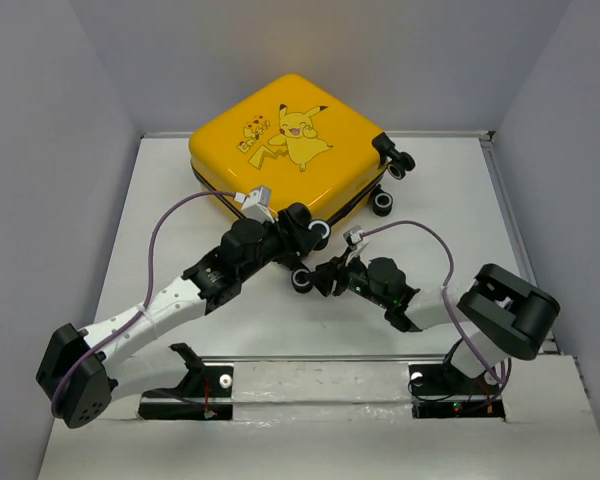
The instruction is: Pack the luggage
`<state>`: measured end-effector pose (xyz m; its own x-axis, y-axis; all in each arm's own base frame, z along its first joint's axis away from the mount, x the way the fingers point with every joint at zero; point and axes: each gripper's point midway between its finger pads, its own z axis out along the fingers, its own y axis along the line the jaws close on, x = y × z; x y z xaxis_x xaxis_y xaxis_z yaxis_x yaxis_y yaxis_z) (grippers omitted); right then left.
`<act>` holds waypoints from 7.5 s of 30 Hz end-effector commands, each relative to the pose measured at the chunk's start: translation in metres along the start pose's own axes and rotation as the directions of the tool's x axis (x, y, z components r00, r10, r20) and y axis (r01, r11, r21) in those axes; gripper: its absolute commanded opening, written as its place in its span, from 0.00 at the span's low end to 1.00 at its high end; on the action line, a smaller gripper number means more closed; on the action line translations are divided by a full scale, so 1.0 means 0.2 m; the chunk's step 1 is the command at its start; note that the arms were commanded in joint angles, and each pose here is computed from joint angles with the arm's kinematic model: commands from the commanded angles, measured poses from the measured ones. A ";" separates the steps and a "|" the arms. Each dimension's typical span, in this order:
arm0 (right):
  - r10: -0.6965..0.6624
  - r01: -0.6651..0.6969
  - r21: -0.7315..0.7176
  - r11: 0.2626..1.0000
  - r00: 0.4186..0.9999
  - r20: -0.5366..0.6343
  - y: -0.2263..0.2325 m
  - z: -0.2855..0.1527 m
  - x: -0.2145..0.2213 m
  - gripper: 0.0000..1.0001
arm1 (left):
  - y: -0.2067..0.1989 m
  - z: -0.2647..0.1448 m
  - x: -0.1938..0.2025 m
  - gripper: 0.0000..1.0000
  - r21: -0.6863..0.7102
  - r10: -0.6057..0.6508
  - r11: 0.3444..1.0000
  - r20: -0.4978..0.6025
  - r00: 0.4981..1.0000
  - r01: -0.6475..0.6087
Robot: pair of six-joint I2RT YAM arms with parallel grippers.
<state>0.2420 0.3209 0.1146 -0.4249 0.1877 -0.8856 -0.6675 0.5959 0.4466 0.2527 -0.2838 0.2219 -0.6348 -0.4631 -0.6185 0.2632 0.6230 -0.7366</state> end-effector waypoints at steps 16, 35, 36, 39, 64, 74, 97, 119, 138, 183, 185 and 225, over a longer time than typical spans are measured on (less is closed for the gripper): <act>-0.068 0.094 -0.039 0.995 0.898 0.435 0.02 0.19 -0.46 0.58 | -0.35 -0.04 -0.12 0.06 0.248 0.045 0.967 0.066 0.997 -0.060; -0.068 0.093 -0.013 0.996 0.810 0.583 0.03 0.07 -0.67 0.59 | -0.33 -0.06 -0.15 0.06 0.230 0.041 0.971 0.097 0.994 -0.063; -0.069 0.092 -0.009 0.996 0.807 0.587 0.03 0.06 -0.68 0.59 | -0.33 -0.06 -0.15 0.06 0.229 0.041 0.971 0.099 0.994 -0.063; -0.069 0.087 -0.002 0.996 0.803 0.592 0.03 0.02 -0.69 0.60 | -0.31 -0.06 -0.15 0.06 0.223 0.038 0.973 0.100 0.994 -0.059; 0.042 0.056 -0.142 0.988 0.794 0.606 0.16 0.06 -0.77 0.07 | -0.18 0.02 -0.18 0.18 0.098 0.083 0.991 0.108 0.991 -0.094; 0.051 0.059 -0.166 0.984 0.806 0.590 0.33 0.03 -0.68 0.07 | -0.18 0.12 -0.21 0.33 0.084 0.131 0.987 0.045 0.990 -0.134; -0.080 0.112 -0.100 0.989 0.957 0.278 0.74 0.29 -0.53 0.07 | 0.06 -0.06 -0.29 0.34 0.016 0.170 0.985 0.029 0.985 -0.170; -0.042 0.062 -0.082 0.995 0.974 0.224 0.65 0.28 -0.40 0.07 | 0.34 -0.41 -0.11 0.81 -0.116 0.117 0.985 -0.065 0.991 -0.124; 0.021 -0.017 -0.032 0.999 0.994 0.110 0.30 0.20 -0.14 0.43 | 0.11 -0.20 -0.13 0.63 0.084 0.073 0.994 -0.094 0.993 -0.065; 0.104 0.036 -0.283 0.958 0.881 0.462 0.34 0.26 -0.55 0.56 | 0.01 -0.08 -0.11 0.62 0.121 0.110 0.988 -0.106 0.988 -0.097; 0.112 0.029 -0.286 0.958 0.879 0.464 0.34 0.28 -0.55 0.54 | 0.01 -0.08 -0.11 0.62 0.119 0.110 0.988 -0.106 0.988 -0.097; 0.289 -0.036 -0.479 0.877 0.835 0.468 0.54 0.31 -0.74 0.43 | 0.12 -0.11 -0.13 0.62 0.032 0.155 0.988 -0.077 0.985 -0.153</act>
<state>0.2870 0.4012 0.1137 -0.5068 0.3432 -0.7908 -0.6192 0.4933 0.6109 0.2491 -0.2398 0.1942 -0.7160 -0.2717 -0.6430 0.3153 0.6959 -0.6452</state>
